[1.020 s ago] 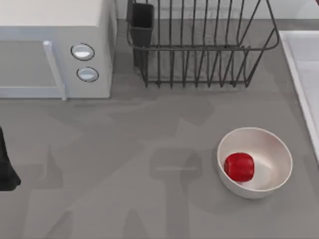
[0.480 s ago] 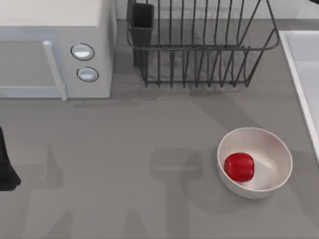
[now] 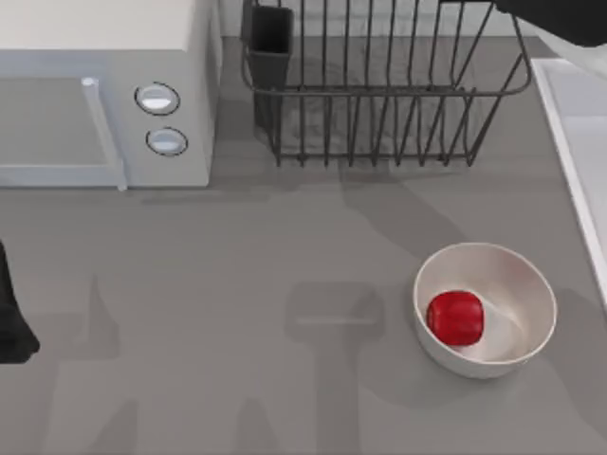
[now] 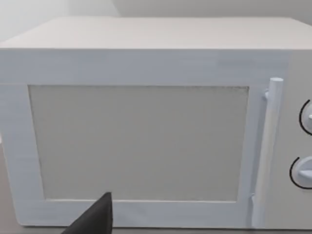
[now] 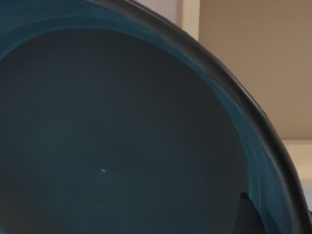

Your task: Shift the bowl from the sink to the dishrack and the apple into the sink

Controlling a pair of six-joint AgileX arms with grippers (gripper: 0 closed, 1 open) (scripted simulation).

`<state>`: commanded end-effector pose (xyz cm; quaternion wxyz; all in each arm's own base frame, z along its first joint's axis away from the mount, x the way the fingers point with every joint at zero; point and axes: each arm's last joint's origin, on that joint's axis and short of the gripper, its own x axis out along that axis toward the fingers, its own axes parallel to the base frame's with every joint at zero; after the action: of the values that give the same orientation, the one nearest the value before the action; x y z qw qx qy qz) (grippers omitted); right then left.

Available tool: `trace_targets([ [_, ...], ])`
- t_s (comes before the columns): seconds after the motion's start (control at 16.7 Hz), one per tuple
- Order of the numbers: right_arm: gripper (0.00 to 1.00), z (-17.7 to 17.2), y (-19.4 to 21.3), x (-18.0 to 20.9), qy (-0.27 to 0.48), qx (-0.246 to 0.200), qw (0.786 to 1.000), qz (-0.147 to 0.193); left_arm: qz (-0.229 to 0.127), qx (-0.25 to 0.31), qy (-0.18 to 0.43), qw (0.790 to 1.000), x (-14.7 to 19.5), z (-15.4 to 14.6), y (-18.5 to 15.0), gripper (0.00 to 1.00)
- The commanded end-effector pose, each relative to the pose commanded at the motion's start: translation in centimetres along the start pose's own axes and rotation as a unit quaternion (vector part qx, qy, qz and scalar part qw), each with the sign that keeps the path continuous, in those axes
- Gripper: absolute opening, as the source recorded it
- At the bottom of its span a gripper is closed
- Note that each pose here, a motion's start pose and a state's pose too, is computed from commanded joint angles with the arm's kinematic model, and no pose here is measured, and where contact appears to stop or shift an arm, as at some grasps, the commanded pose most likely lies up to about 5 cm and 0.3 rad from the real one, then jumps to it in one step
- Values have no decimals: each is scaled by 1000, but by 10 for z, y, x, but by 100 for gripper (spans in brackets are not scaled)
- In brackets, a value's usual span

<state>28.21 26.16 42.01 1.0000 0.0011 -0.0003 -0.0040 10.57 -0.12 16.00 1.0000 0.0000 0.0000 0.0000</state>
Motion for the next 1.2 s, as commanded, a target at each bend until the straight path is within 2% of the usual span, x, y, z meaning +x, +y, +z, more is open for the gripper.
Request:
trace_targets([
  [0.12, 0, -4, 2, 3, 0, 0, 1000, 2, 0, 0, 0, 1000, 0, 0, 0, 100],
  [0.3, 0, -32, 15, 21, 1, 0, 1000, 11, 0, 0, 0, 1000, 0, 0, 0, 100],
  [0.54, 0, -100, 24, 61, -8, 8, 1000, 13, 0, 0, 0, 1000, 0, 0, 0, 100],
  [0.84, 0, -185, 7, 96, -4, 3, 1000, 2, 0, 0, 0, 1000, 0, 0, 0, 100],
  [0.96, 0, -200, 2, 100, 0, -1, 1000, -1, 0, 0, 0, 1000, 0, 0, 0, 100],
  [1.2, 0, -201, 1, 100, 0, -1, 1000, -1, 0, 0, 0, 1000, 0, 0, 0, 100],
])
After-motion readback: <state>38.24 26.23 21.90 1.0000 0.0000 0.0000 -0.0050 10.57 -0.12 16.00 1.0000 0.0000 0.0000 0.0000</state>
